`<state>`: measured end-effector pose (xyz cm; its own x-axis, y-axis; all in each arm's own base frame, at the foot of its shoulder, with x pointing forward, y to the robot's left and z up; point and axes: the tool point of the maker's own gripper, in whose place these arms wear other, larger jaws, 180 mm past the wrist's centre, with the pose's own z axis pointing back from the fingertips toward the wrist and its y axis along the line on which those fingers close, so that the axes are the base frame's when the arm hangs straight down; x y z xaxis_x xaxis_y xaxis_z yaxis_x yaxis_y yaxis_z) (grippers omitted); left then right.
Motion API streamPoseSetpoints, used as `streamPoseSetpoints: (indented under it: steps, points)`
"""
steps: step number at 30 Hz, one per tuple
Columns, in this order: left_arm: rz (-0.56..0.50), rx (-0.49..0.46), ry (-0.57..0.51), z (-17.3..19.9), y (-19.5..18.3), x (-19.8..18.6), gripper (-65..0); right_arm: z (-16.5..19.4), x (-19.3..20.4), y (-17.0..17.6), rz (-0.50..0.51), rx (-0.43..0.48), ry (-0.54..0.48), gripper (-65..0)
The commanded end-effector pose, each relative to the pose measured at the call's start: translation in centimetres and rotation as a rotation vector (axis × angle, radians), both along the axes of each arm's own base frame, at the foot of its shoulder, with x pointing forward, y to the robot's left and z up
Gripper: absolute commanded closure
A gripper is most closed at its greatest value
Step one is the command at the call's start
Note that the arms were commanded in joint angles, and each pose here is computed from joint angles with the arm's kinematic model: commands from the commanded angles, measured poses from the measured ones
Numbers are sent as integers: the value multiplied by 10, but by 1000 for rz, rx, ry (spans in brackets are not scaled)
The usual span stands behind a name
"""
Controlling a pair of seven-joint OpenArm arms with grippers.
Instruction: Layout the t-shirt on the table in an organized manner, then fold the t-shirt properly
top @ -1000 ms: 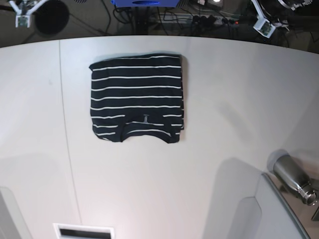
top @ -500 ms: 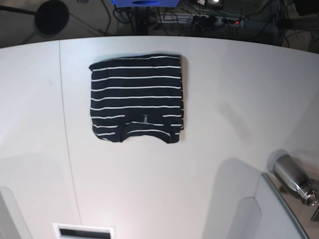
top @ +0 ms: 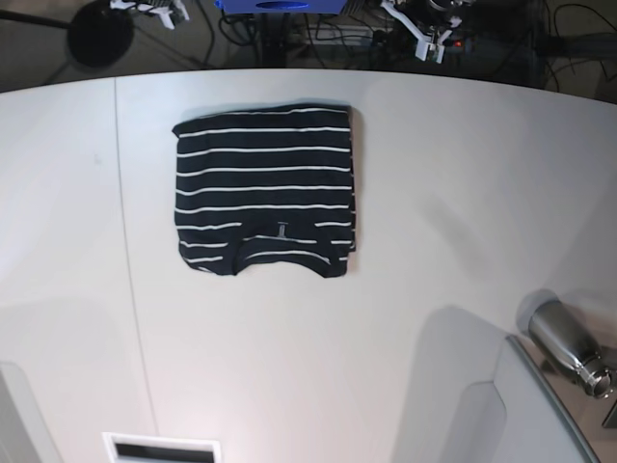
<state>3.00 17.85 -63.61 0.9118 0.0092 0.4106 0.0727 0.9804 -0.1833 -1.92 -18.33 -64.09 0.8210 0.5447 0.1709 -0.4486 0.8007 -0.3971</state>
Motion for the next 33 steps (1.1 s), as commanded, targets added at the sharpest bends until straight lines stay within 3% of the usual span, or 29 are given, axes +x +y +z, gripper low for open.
streamPoseSetpoints:
  steps: [1,5,14,18,22,26,33]
  points:
    - [-4,8,21,0,6,-11,0,2,-7,-8,-39,-20,2,-9]
    - [-9,12,41,-1,8,-17,0,3,-12,-18,-124,-39,-1,-9]
    - [-7,9,21,0,6,-8,0,3,-9,-20,-131,-43,-6,-8]
    - [-24,16,-72,6,6,29,0,3,11,-19,-132,-38,-40,-8]
    - [-27,15,-87,7,4,36,0,3,27,-13,-132,-17,-76,-5]
    - [-23,-5,-82,5,-8,34,0,3,24,-12,-131,-14,-73,-5]
    - [-5,-38,7,-2,-26,-3,0,5,4,-25,-131,-36,-43,-6]
